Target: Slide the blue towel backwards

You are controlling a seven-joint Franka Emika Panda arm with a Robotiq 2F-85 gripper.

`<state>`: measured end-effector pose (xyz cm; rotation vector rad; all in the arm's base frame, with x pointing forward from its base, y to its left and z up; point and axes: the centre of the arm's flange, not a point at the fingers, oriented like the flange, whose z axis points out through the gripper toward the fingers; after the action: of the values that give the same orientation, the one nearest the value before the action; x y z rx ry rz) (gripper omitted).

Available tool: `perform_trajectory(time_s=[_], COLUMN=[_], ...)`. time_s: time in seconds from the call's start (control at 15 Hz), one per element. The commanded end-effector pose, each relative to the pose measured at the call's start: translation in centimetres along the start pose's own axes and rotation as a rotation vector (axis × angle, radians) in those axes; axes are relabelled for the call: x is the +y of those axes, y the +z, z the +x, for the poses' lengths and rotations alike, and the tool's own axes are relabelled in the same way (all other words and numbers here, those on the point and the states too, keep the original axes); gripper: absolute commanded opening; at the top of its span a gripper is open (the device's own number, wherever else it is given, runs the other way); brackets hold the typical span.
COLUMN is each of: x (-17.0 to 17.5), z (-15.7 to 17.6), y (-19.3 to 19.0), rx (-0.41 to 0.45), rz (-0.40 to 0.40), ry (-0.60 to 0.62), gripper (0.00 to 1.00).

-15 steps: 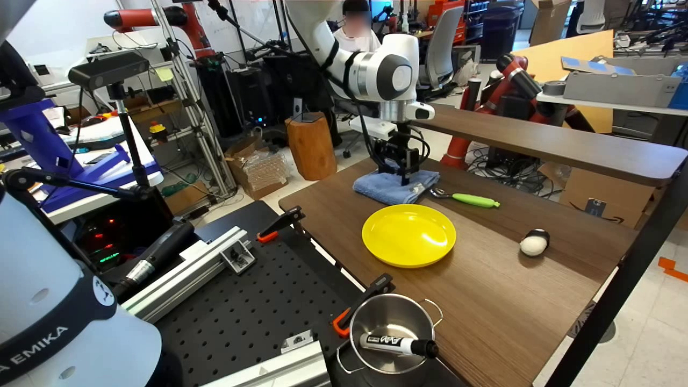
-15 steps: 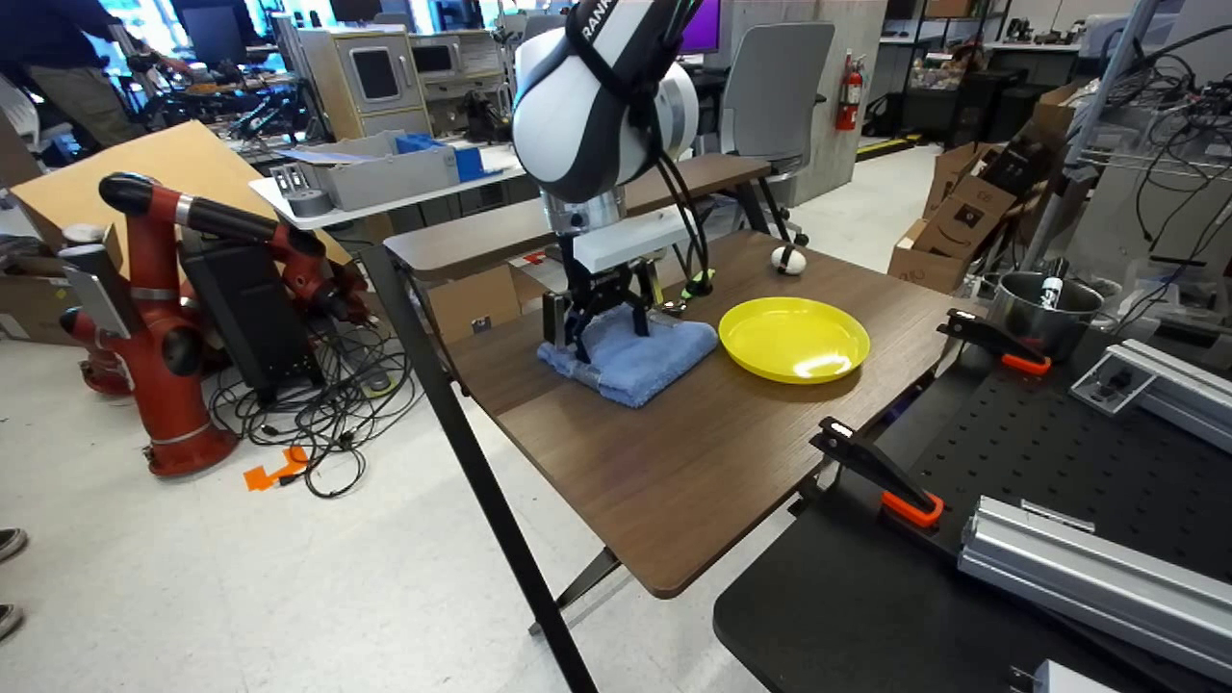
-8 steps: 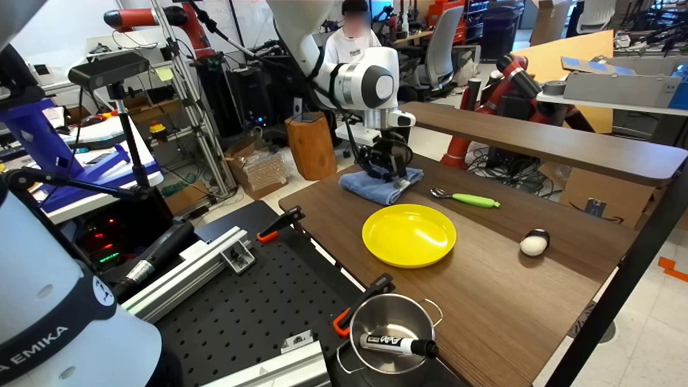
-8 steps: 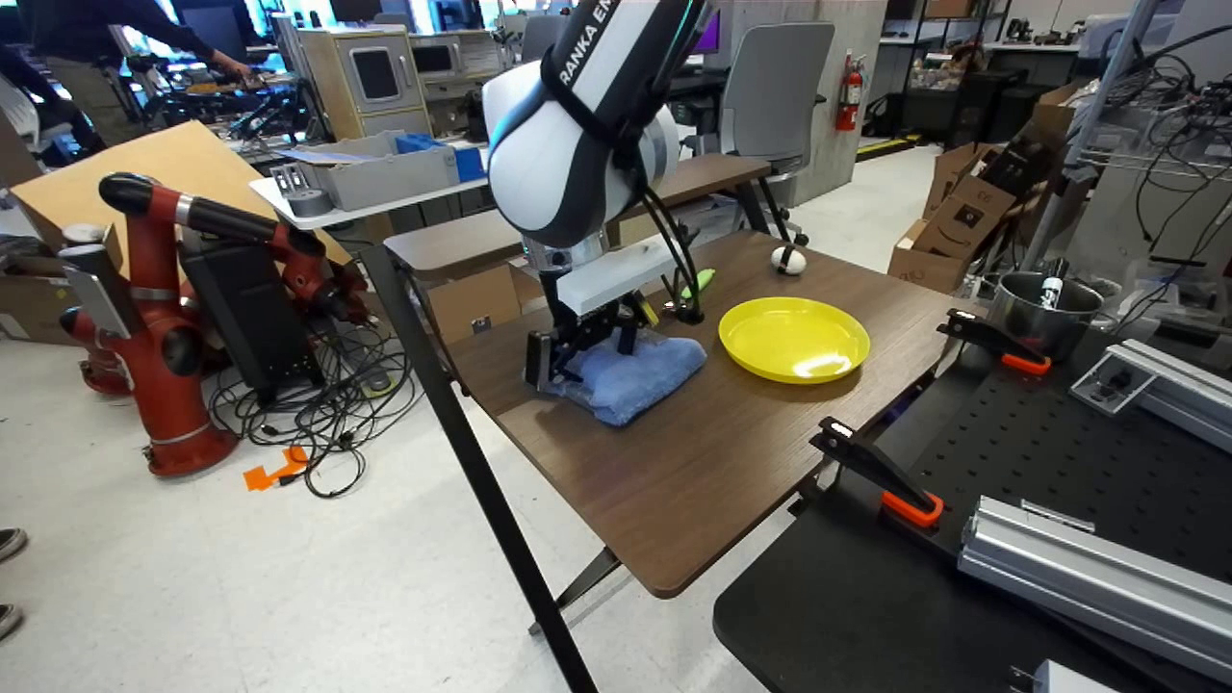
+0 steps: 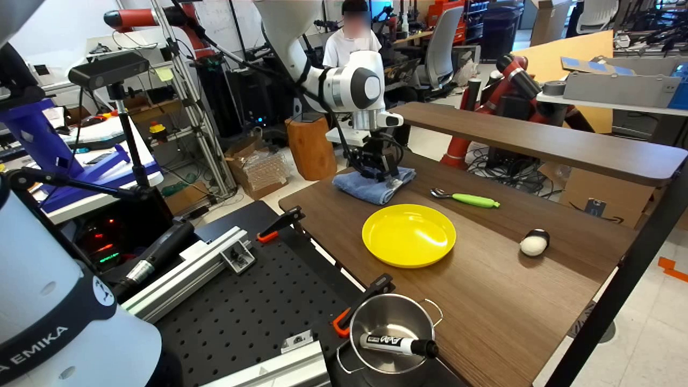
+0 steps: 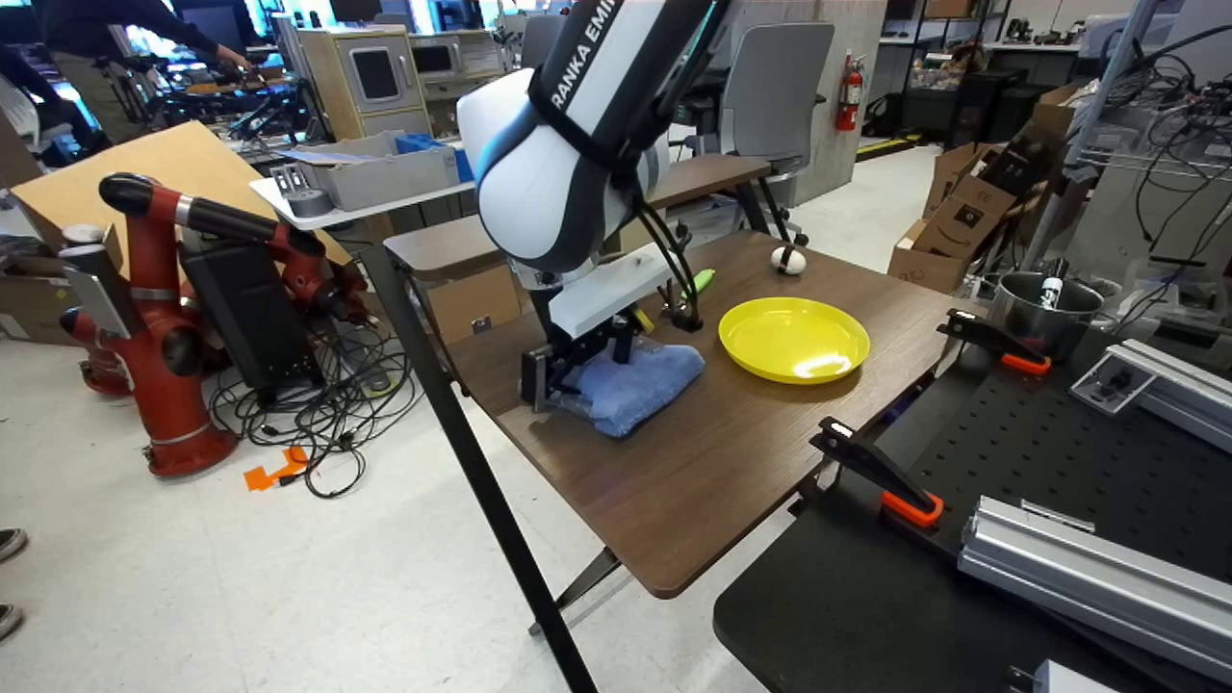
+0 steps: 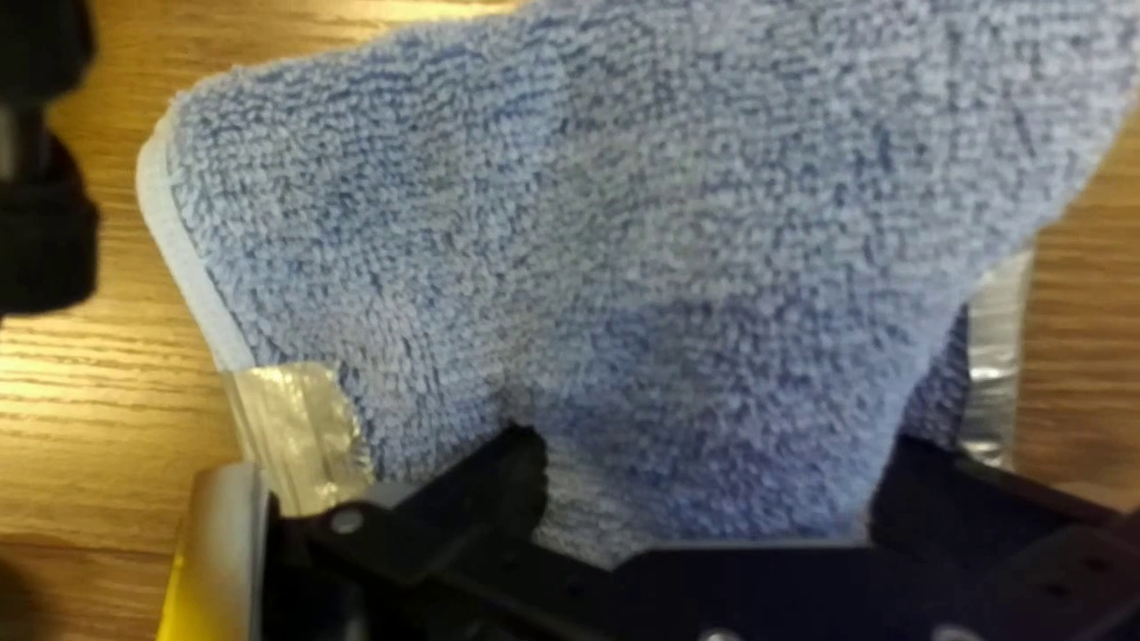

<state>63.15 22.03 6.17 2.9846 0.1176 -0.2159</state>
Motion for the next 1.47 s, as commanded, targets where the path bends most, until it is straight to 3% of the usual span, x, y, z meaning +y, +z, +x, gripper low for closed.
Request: perform_trajectory(time_s=[0.0,0.53,1.4], x=[-1.2,-2.6,-2.1], z=[-2.8,-7.1,-14.6], y=[2.1,2.9,4.1], rx=[0.035,0.077,0.134], rz=[-0.032,-0.025,-0.004], ry=[-0.013,-0.043,-0.106], gripper=[1.0,1.0,1.0])
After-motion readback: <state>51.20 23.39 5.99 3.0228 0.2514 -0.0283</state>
